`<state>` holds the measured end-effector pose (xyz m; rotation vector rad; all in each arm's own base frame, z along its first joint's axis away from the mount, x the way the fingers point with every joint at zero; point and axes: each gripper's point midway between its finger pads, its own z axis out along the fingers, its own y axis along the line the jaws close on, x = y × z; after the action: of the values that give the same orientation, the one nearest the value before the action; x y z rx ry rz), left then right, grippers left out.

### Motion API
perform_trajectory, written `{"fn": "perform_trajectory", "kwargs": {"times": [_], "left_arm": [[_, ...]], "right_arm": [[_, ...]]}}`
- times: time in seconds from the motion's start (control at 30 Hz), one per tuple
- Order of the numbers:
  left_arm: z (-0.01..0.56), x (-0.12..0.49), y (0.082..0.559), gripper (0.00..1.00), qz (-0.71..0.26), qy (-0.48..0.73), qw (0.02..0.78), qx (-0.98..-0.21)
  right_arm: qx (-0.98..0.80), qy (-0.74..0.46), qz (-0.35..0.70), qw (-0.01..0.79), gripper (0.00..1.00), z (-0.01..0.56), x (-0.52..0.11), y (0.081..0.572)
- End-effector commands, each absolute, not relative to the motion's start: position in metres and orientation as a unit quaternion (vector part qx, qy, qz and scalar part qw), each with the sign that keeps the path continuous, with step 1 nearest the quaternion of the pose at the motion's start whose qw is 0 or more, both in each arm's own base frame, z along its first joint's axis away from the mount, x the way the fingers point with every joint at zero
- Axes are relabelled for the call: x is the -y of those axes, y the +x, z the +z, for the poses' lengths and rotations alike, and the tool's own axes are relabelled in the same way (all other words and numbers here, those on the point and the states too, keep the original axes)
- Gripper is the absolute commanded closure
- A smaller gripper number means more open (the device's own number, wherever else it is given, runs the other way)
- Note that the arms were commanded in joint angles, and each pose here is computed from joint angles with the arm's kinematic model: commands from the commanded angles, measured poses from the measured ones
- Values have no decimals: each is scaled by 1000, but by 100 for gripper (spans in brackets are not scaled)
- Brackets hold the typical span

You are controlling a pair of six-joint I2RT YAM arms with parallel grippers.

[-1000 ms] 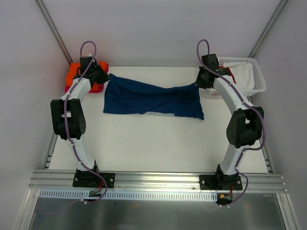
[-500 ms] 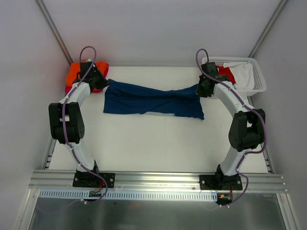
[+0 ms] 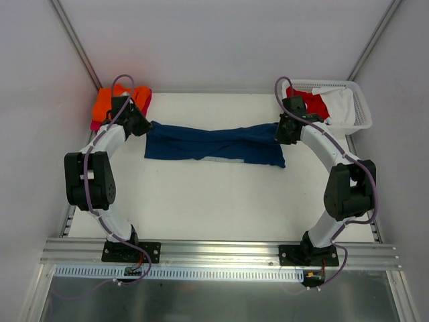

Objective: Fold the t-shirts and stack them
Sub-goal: Fold the other side of the tshirt into a rectangle

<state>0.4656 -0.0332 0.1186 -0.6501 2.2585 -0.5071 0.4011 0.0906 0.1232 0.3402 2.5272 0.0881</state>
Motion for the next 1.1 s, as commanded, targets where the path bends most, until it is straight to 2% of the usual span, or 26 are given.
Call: {"fn": "perform_trajectory", "kwargs": {"times": [0.0,0.77,1.07], "left_arm": [[145,25,460,100,-195,-249,394,-863],[127,32,417,100,-190,-255,373,-872],[124,36,401,100,-194,-252,369,-873]], "right_arm": [[-939,127,51,314,99,141,-98,396],[-950,128,48,279,99,107,-96,347],[-951,127,48,278,99,110,-99,329]]}}
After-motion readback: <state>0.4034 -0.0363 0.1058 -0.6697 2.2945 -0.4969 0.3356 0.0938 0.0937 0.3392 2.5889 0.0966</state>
